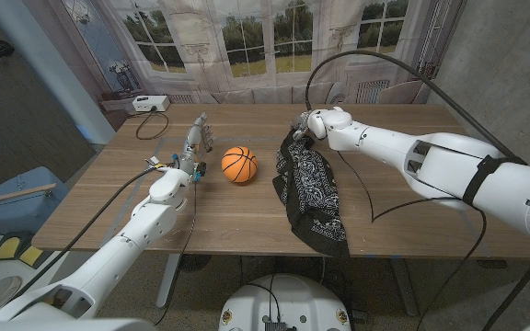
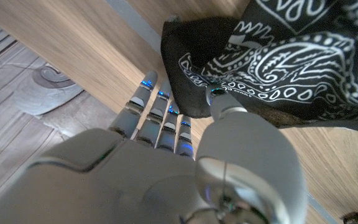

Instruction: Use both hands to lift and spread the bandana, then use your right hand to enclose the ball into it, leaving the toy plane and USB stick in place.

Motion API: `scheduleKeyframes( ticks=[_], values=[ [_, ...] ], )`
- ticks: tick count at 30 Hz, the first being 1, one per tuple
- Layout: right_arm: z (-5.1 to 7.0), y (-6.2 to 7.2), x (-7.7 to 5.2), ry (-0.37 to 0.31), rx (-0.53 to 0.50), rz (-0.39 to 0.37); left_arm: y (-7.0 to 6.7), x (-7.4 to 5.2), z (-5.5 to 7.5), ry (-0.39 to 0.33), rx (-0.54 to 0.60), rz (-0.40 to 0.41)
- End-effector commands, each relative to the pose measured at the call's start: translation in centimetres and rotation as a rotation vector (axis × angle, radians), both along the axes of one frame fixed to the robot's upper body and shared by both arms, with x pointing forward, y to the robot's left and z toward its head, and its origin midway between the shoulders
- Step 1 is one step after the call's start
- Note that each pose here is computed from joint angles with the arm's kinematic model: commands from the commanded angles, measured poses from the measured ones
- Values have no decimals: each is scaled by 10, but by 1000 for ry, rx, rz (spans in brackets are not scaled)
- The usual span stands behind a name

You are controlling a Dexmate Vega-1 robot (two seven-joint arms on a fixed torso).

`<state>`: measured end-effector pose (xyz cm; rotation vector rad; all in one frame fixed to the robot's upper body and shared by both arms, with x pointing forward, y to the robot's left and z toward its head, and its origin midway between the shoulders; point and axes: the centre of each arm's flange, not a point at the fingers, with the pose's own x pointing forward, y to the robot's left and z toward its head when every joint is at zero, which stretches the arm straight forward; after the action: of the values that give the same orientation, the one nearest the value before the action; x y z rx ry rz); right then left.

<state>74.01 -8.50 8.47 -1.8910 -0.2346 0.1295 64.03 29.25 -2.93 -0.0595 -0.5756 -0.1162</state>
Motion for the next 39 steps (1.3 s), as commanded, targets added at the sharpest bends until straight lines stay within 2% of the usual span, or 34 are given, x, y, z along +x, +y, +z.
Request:
scheduleKeyframes(
  ticks=[1,10,12,17,19,22,28,34,39],
  values=[
    [-8,-3,-2,-109,-18,12,-1,-1,1,-1,7,-2],
    [-10,-11,-2,-156,4,25,-1,-3,1,-1,7,0],
    [-10,-13,-4,-184,7,37,-1,-3,1,0,7,-2],
    [-8,-16,-7,-187,21,27,-2,-4,2,-3,11,-2],
    [-8,-20,-9,-211,47,39,-2,-4,2,-4,12,-5],
    [-8,-26,-16,-281,113,83,-3,-4,3,-2,15,-6],
    [-3,-42,-37,-489,269,165,-5,-3,5,5,39,-8],
    [10,-56,-57,-643,341,173,-9,-3,12,26,125,15],
    [23,-68,-72,-728,385,171,-12,-3,16,32,172,-1]
  ],
)
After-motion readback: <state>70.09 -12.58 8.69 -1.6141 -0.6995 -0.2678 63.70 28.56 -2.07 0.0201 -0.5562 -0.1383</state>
